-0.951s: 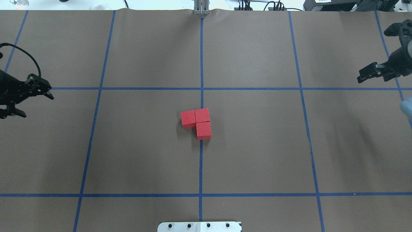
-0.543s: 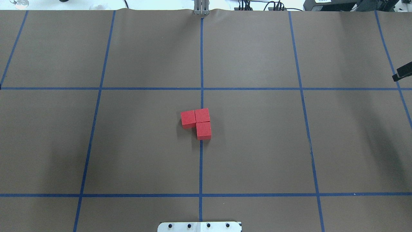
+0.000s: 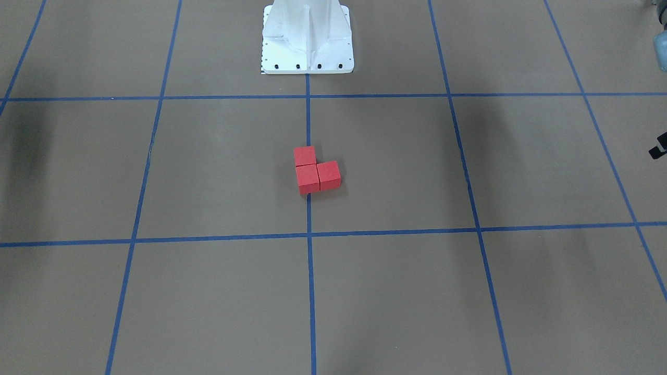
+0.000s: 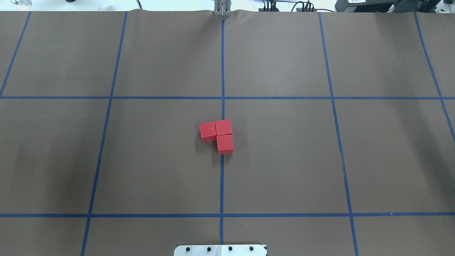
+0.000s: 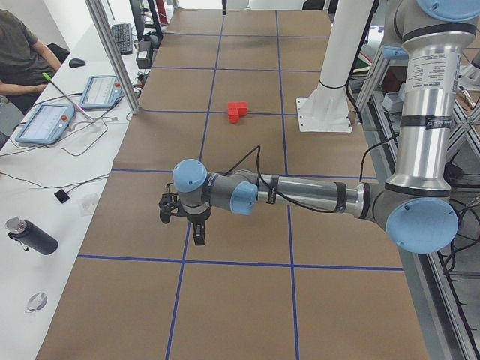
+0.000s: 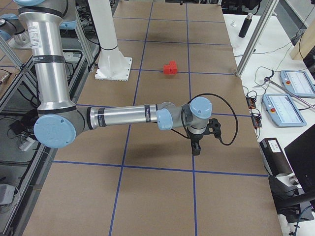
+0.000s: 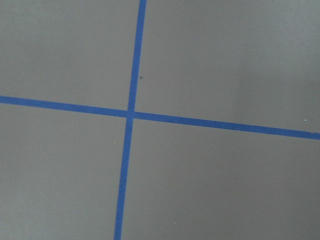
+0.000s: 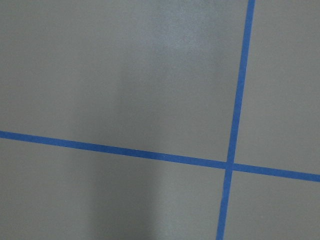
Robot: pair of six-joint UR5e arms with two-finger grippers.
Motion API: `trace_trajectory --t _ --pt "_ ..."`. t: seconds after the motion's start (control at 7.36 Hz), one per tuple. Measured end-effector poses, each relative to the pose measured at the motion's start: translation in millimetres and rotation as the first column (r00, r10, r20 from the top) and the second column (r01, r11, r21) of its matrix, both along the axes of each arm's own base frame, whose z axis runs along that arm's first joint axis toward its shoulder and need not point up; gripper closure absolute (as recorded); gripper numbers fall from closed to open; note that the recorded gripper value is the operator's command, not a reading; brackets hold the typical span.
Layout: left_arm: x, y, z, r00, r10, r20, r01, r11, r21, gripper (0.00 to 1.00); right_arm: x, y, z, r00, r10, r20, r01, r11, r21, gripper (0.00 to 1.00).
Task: Form red blocks into L shape at center
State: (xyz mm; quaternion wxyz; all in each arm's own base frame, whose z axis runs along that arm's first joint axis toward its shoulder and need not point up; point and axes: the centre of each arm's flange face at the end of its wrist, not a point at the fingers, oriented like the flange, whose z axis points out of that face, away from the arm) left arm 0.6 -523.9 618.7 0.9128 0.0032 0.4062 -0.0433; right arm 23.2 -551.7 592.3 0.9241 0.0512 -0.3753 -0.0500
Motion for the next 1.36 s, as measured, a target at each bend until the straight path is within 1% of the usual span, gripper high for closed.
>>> trace_trajectory --t 0.27,0.82,1.09,1.36 --pt "-2 -9 5 1.000 0.005 0.000 -0.005 1.000 -0.002 0.00 24 4 6 1.000 -0.008 -0.007 0.008 1.000 -0.015 0.00" --pt "-1 -14 -2 1.000 -0.002 -0.002 0.002 1.000 0.009 0.00 28 7 18 1.000 -0.006 -0.018 0.005 0.999 -0.042 0.00" --pt "-2 -19 -17 1.000 -0.009 -0.001 0.009 1.000 0.016 0.00 25 10 22 1.000 -0.009 -0.018 0.008 0.999 -0.051 0.00" --pt "-8 -17 -38 1.000 -0.024 0.001 0.024 1.000 -0.005 0.00 19 10 24 1.000 -0.019 -0.020 0.018 0.998 -0.056 0.00"
